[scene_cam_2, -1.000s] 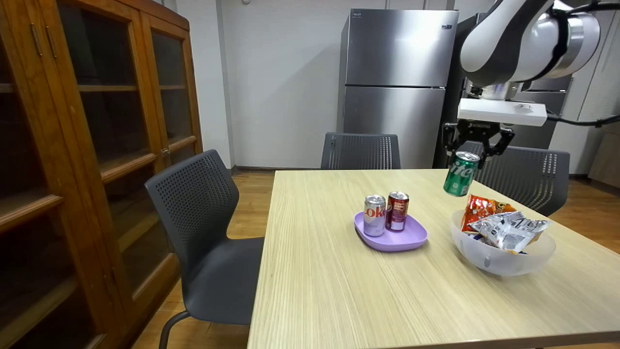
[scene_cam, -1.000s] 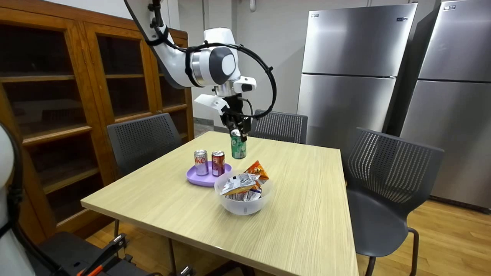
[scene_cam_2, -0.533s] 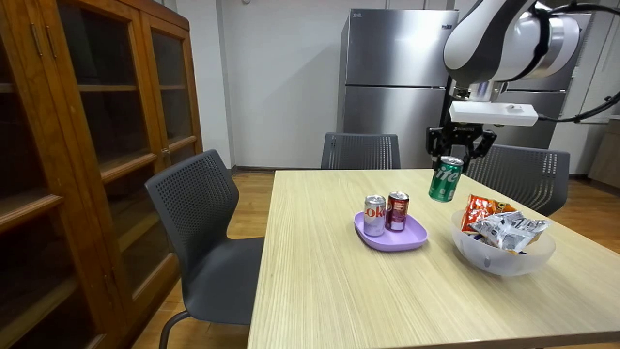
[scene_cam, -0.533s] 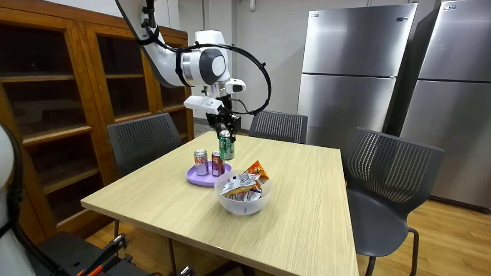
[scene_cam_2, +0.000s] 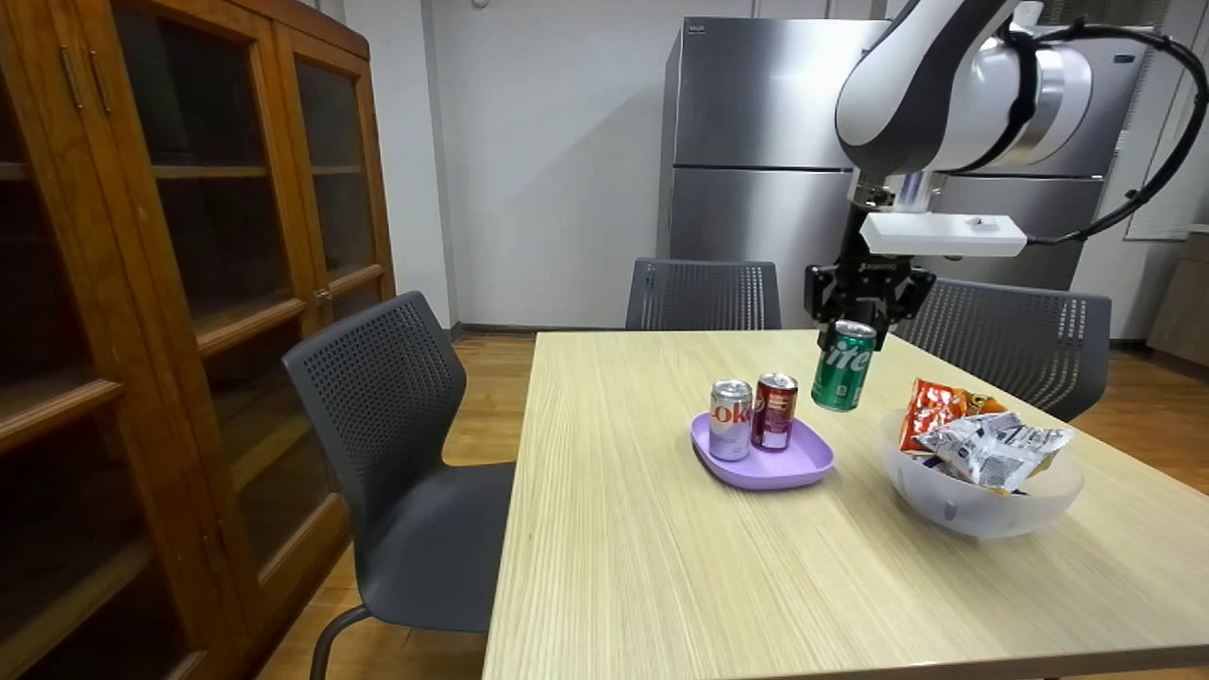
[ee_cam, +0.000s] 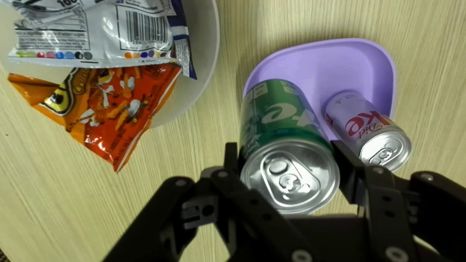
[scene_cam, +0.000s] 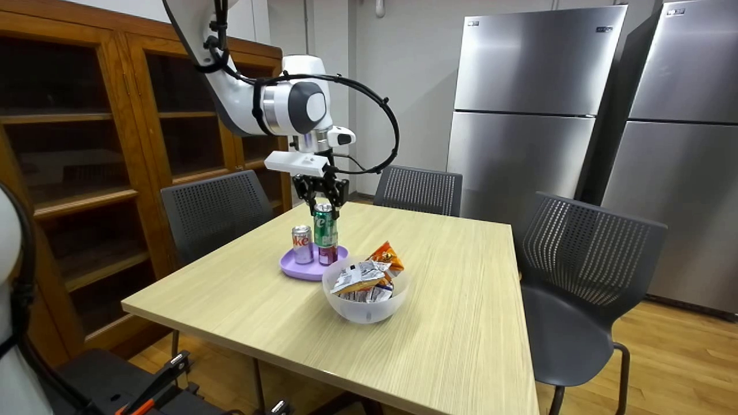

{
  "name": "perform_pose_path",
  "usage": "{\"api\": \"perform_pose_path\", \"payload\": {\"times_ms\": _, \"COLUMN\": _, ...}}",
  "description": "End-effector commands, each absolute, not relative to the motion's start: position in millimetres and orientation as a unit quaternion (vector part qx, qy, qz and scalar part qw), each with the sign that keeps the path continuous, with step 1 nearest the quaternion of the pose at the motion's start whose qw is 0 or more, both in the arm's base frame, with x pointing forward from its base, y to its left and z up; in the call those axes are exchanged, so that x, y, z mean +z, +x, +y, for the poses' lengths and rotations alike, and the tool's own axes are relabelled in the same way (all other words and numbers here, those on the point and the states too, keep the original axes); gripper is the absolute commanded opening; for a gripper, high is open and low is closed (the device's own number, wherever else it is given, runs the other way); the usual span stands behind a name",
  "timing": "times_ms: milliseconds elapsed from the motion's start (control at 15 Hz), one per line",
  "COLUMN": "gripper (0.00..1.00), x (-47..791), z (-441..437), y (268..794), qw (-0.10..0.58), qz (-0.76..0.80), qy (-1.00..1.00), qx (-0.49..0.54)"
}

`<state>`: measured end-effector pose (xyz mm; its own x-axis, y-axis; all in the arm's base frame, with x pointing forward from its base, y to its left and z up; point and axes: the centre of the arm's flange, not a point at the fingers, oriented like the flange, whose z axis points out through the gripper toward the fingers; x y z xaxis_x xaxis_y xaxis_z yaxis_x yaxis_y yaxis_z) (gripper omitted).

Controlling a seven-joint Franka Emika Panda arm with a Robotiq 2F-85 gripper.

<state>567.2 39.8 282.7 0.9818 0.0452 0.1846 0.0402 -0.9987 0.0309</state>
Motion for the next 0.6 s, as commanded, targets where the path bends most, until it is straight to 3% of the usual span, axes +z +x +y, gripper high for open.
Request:
{"api": "perform_pose_path", "payload": {"times_ms": 0, "gripper": 0.38, "x": 281, "z": 50, "y": 567, "qw": 0.016, "qz": 0.057, "qy": 0.994, "qx": 0.087}}
{"api": "perform_pose_path", "payload": {"times_ms": 533, "gripper": 0.38, "x": 255, "z": 76, "y": 567, "qw": 0.03, "qz": 0.095, "qy": 0.993, "qx": 0.07}}
